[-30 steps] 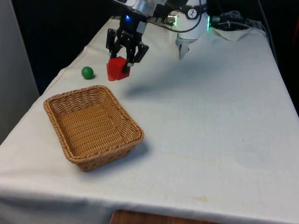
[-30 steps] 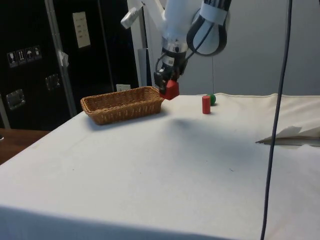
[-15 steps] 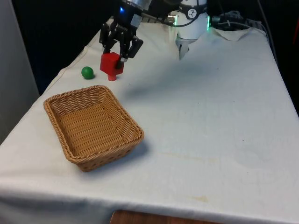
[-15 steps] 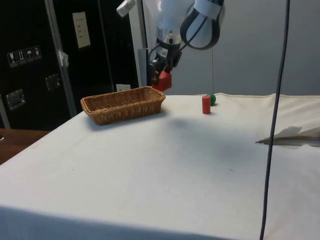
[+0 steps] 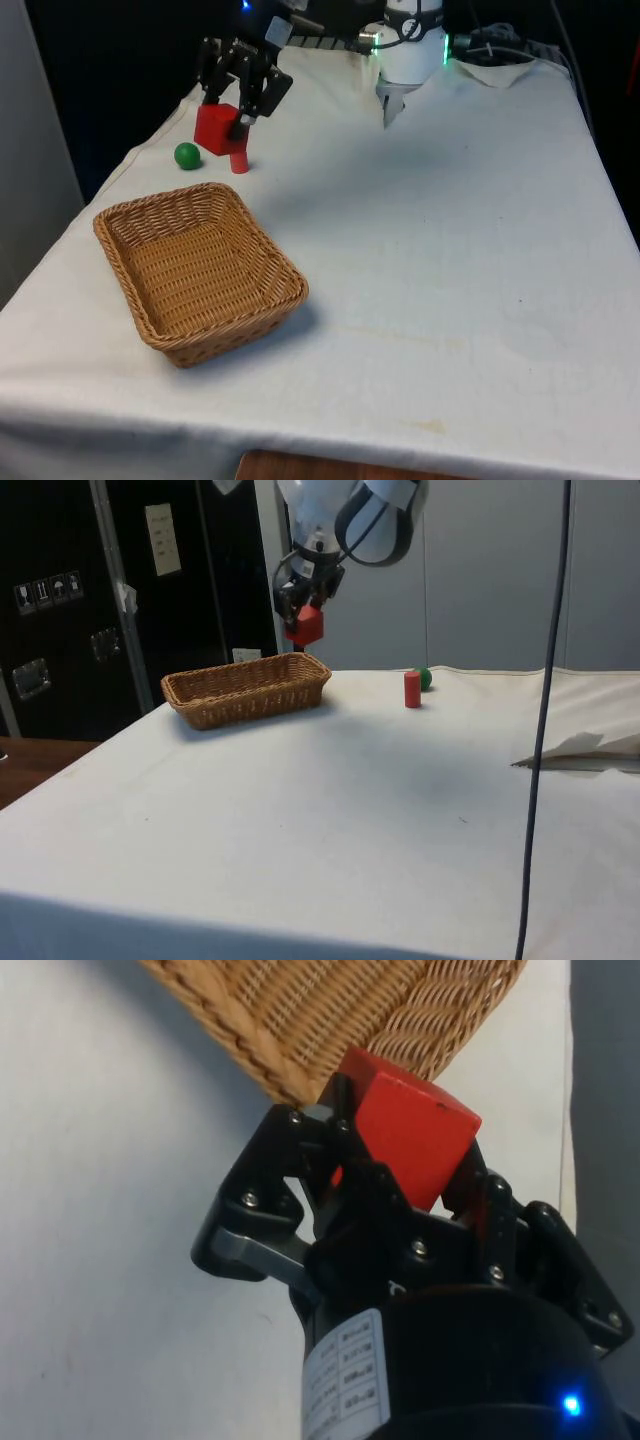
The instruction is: Pick up the object to the left of the cylinder and place it into the basket.
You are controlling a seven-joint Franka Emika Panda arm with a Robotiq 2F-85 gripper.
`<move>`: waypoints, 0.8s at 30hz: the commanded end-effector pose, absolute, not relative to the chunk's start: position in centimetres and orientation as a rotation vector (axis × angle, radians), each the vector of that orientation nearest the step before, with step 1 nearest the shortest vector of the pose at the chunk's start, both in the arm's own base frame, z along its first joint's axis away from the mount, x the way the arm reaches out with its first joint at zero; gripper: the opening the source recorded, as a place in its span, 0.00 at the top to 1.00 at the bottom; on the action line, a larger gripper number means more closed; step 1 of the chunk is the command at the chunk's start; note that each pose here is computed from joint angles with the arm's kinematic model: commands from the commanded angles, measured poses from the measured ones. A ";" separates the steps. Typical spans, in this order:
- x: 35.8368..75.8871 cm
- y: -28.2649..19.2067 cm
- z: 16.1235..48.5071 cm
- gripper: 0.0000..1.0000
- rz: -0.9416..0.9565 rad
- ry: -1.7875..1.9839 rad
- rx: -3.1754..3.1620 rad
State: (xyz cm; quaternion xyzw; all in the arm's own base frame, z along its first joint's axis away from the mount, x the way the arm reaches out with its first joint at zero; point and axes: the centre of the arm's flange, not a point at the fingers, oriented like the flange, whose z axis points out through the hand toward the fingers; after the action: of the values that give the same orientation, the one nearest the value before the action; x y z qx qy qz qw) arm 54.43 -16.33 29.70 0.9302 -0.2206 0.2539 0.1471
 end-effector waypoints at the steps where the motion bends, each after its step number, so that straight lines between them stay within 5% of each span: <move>1: 55.0 -15.7 29.9 0.97 0.731 -0.637 2.696; 24: 60.1 -15.0 32.0 0.97 0.732 -0.685 2.674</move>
State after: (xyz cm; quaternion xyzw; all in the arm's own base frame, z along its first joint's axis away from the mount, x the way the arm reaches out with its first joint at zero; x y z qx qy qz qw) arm 59.71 -15.59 31.93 0.9232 -0.2401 0.2565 0.1558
